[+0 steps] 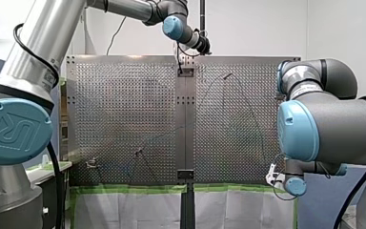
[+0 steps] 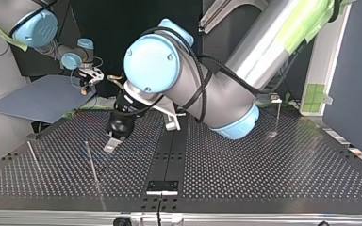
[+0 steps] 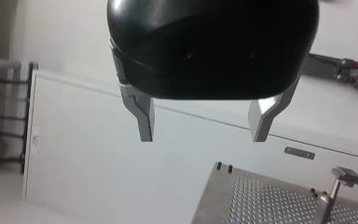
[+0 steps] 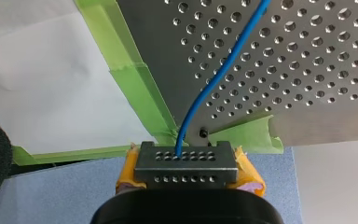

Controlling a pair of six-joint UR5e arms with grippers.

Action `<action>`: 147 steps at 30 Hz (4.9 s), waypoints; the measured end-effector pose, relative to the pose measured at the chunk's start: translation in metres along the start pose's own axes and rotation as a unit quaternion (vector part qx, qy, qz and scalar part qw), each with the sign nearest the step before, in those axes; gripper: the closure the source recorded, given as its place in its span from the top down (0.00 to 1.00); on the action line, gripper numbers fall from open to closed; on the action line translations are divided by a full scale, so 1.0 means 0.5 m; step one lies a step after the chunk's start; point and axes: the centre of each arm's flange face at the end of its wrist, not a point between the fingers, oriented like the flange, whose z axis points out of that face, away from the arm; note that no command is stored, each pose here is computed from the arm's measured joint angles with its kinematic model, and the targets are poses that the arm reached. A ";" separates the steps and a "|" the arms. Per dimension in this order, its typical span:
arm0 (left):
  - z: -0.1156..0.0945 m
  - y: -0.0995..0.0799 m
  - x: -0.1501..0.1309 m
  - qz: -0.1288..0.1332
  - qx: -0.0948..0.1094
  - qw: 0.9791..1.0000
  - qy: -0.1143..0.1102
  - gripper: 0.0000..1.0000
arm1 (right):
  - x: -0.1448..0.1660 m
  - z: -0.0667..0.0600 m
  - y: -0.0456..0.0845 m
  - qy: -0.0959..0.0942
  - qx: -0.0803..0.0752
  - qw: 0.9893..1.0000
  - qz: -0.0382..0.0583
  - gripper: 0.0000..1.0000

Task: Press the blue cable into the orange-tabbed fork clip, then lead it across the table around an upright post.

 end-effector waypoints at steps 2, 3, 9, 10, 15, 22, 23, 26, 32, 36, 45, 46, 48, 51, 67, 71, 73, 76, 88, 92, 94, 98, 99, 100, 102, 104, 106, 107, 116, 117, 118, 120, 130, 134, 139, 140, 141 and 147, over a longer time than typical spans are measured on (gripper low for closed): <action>-0.002 -0.005 -0.004 0.009 0.008 1.000 0.001 1.00 | 0.000 0.000 -0.001 0.000 0.000 1.000 0.000 0.00; 0.000 -0.006 -0.001 0.016 0.013 1.000 0.004 1.00 | -0.001 0.000 -0.001 0.000 0.001 1.000 0.000 0.00; 0.022 0.004 0.051 0.043 0.015 0.998 0.035 1.00 | -0.001 0.000 -0.002 0.000 0.001 1.000 0.000 0.00; 0.029 0.007 0.065 0.049 0.015 0.998 0.041 1.00 | -0.001 0.000 -0.002 0.000 0.001 1.000 0.000 0.00; 0.057 0.016 0.111 0.070 0.019 0.996 0.052 1.00 | -0.001 0.000 -0.003 0.000 0.001 1.000 -0.001 0.00; 0.079 0.016 0.143 0.093 0.038 0.993 0.056 1.00 | -0.001 0.000 -0.004 0.000 0.002 1.000 -0.001 0.00; 0.083 0.017 0.149 0.093 0.040 0.993 0.057 1.00 | -0.001 0.000 -0.004 0.000 0.002 1.000 -0.001 0.00; 0.090 0.013 0.160 0.094 0.048 0.993 0.056 1.00 | -0.001 0.000 -0.004 -0.001 0.002 1.000 -0.001 0.00; 0.094 0.009 0.166 0.093 0.055 0.993 0.055 1.00 | -0.001 0.000 -0.004 -0.001 0.002 1.000 -0.001 0.00; 0.093 0.004 0.167 0.093 0.057 0.992 0.057 1.00 | -0.001 0.000 -0.005 -0.001 0.002 1.000 -0.001 0.00; 0.089 -0.002 0.171 0.092 0.057 0.992 0.061 1.00 | 0.000 0.000 -0.003 0.000 0.002 1.000 0.000 0.00; 0.088 -0.003 0.171 0.092 0.057 0.992 0.061 1.00 | 0.000 0.000 -0.003 -0.001 0.002 1.000 0.001 0.00; 0.087 -0.007 0.173 0.092 0.057 0.992 0.063 1.00 | -0.001 0.000 -0.004 -0.001 0.004 1.000 0.001 0.00; 0.084 -0.011 0.175 0.092 0.054 0.992 0.064 1.00 | -0.001 -0.001 -0.005 -0.002 0.006 1.000 0.001 0.00; 0.074 -0.002 0.177 0.092 0.005 0.993 0.071 1.00 | -0.003 -0.002 -0.006 -0.005 0.007 1.000 0.001 0.00; 0.072 0.004 0.177 0.096 -0.010 0.993 0.073 1.00 | -0.003 -0.002 -0.006 -0.005 0.007 1.000 0.001 0.00; 0.072 0.006 0.177 0.098 -0.016 0.992 0.072 1.00 | -0.003 -0.002 -0.007 -0.005 0.007 1.000 0.001 0.00; 0.071 0.011 0.174 0.101 -0.029 0.992 0.069 1.00 | -0.003 -0.002 -0.007 -0.005 0.007 1.000 0.001 0.00; 0.069 0.028 0.169 0.111 -0.080 0.989 0.060 1.00 | -0.003 -0.002 -0.007 -0.005 0.008 1.000 0.001 0.00; 0.067 0.034 0.167 0.113 -0.097 0.987 0.057 1.00 | -0.003 -0.002 -0.007 -0.005 0.008 1.000 0.001 0.00; 0.066 0.037 0.166 0.114 -0.106 0.986 0.056 1.00 | -0.003 -0.002 -0.007 -0.005 0.008 1.000 0.001 0.00; 0.065 0.043 0.164 0.115 -0.121 0.985 0.052 1.00 | -0.003 -0.002 -0.007 -0.005 0.008 1.000 0.001 0.00; 0.064 0.045 0.163 0.115 -0.127 0.984 0.051 1.00 | -0.003 -0.002 -0.007 -0.005 0.008 1.000 0.001 0.00; 0.064 0.046 0.163 0.115 -0.129 0.984 0.051 1.00 | -0.003 -0.002 -0.007 -0.005 0.008 1.000 0.001 0.00; 0.063 0.047 0.162 0.116 -0.133 0.983 0.050 1.00 | -0.003 -0.002 -0.007 -0.005 0.008 1.000 0.001 0.00; 0.063 0.048 0.162 0.116 -0.135 0.983 0.049 1.00 | -0.003 -0.002 -0.007 -0.005 0.008 1.000 0.001 0.00; 0.063 0.048 0.162 0.116 -0.135 0.983 0.049 1.00 | -0.003 -0.002 -0.007 -0.005 0.008 1.000 0.001 0.00; 0.063 0.048 0.162 0.117 -0.136 0.983 0.049 1.00 | -0.003 -0.002 -0.007 -0.005 0.008 1.000 0.001 0.00; 0.063 0.048 0.162 0.131 -0.135 0.981 0.051 1.00 | -0.003 -0.002 -0.007 -0.005 0.008 1.000 0.000 0.00; 0.063 0.048 0.162 0.135 -0.135 0.980 0.052 1.00 | -0.003 -0.001 -0.007 -0.005 0.008 1.000 0.000 0.00; 0.063 0.048 0.162 0.137 -0.135 0.980 0.052 1.00 | -0.003 -0.002 -0.007 -0.005 0.008 1.000 0.000 0.00; 0.063 0.048 0.162 0.141 -0.134 0.979 0.053 1.00 | -0.003 -0.002 -0.007 -0.005 0.009 1.000 0.000 0.00; 0.063 0.046 0.162 0.150 -0.133 0.978 0.054 1.00 | -0.004 -0.002 -0.009 -0.005 0.011 1.000 -0.001 0.00; 0.063 0.046 0.162 0.150 -0.133 0.978 0.054 1.00 | -0.004 -0.002 -0.009 -0.005 0.011 1.000 -0.001 0.00; 0.063 0.046 0.162 0.150 -0.132 0.978 0.054 1.00 | -0.004 -0.002 -0.009 -0.006 0.012 1.000 -0.001 0.00; 0.063 0.046 0.162 0.149 -0.132 0.978 0.054 1.00 | -0.004 -0.002 -0.009 -0.006 0.012 1.000 -0.001 0.00; 0.063 0.046 0.162 0.149 -0.132 0.978 0.054 1.00 | -0.004 -0.002 -0.009 -0.006 0.012 1.000 -0.001 0.00; 0.060 0.045 0.165 0.139 -0.134 0.980 0.057 1.00 | -0.004 -0.002 -0.009 -0.007 0.013 1.000 -0.001 0.00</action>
